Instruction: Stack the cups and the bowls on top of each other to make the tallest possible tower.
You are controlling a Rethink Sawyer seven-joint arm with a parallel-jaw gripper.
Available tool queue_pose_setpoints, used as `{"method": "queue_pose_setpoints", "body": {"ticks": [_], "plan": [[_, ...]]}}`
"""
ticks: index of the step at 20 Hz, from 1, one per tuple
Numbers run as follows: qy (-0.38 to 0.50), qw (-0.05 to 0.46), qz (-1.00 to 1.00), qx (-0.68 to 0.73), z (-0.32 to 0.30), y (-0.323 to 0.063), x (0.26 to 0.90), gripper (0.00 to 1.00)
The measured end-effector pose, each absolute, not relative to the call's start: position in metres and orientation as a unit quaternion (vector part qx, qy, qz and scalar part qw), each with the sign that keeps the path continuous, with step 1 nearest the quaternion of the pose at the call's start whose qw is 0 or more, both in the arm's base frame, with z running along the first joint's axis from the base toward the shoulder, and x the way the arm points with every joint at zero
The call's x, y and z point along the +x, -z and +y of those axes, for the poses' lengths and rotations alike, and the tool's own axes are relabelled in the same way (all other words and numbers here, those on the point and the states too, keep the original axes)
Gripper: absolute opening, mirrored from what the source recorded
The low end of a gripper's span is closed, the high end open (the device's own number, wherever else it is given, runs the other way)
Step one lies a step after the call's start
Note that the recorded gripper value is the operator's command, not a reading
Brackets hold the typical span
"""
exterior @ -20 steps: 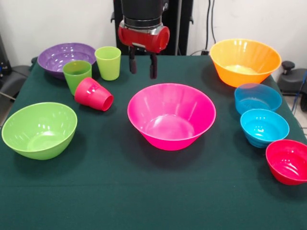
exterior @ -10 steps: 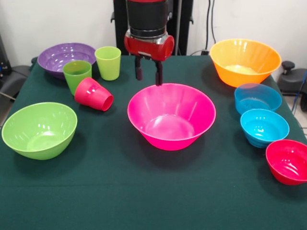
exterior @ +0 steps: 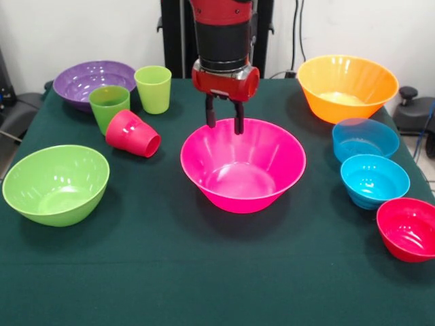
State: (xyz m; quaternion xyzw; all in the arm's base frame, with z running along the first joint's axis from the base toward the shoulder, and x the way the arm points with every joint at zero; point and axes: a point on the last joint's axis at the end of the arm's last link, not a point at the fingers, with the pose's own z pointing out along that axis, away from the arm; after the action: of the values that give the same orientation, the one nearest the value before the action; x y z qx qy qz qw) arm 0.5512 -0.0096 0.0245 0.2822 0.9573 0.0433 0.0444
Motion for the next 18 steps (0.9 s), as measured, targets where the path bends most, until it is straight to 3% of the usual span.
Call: {"method": "queue_pose_setpoints", "body": {"ticks": [18], "plan": [[-0.040,0.037,0.959,0.279,-0.001,-0.003,0.537,1.00]]}}
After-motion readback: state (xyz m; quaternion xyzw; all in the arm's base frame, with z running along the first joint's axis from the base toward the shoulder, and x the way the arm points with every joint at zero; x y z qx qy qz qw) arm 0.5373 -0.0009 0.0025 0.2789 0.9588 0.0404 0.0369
